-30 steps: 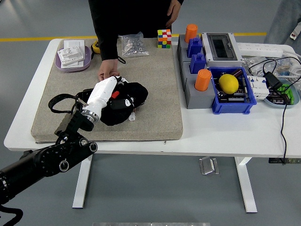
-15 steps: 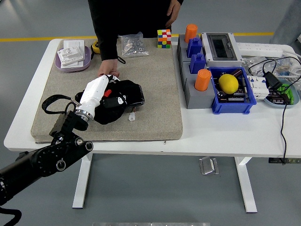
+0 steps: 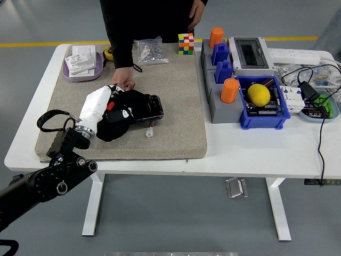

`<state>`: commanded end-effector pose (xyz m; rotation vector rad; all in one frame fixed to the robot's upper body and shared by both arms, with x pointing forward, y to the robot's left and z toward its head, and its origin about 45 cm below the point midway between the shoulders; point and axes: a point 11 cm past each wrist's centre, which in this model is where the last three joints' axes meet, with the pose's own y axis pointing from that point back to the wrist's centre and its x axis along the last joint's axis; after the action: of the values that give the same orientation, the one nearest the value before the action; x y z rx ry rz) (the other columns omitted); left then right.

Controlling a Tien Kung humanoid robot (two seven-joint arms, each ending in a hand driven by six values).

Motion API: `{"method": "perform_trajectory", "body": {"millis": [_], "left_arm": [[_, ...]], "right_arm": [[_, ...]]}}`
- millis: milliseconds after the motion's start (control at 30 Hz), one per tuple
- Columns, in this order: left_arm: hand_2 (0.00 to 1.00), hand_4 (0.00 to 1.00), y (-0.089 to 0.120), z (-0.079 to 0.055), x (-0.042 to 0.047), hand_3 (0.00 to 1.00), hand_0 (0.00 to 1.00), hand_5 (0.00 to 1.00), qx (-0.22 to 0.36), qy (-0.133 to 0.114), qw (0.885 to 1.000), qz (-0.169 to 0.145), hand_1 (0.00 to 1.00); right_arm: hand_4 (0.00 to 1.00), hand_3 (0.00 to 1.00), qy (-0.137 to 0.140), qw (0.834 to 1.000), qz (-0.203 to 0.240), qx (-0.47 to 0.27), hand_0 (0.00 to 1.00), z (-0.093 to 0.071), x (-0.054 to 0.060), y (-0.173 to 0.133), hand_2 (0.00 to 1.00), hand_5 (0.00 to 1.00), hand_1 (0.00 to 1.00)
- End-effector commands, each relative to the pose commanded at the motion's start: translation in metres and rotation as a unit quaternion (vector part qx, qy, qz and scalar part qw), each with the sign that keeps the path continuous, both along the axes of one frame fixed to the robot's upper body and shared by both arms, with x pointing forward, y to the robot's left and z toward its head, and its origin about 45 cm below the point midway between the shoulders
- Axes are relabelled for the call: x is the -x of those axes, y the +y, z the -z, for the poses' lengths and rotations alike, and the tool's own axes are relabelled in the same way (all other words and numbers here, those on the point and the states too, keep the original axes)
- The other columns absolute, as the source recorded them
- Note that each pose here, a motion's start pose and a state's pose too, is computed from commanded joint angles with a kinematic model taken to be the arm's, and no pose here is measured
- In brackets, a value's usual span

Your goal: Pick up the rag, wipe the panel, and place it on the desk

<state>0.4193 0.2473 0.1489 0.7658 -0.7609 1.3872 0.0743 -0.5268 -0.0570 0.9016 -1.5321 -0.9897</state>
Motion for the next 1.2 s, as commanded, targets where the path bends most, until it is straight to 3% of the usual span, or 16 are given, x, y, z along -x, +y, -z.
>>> {"method": "perform_trajectory", "body": {"millis": [567, 1200], "left_arm": [[0.487, 0.241, 0.044, 0.002, 0.0019, 0.432, 0.226, 0.002, -0.004, -0.010, 0.998, -0.055, 0.178], [0.486, 0.238, 0.076, 0.001, 0.0066, 0.432, 0.221, 0.002, -0.018, -0.016, 0.996, -0.081, 0.177]], "right_arm": [[0.955, 0.587, 0.002, 1.000, 0.006, -0.001, 0.716, 0.001, 0.004, 0.001, 0.687, 0.580, 0.658], [0.955, 0.588, 0.002, 1.000, 0.011, -0.003, 0.717, 0.003, 0.007, 0.003, 0.688, 0.579, 0.658]]}}
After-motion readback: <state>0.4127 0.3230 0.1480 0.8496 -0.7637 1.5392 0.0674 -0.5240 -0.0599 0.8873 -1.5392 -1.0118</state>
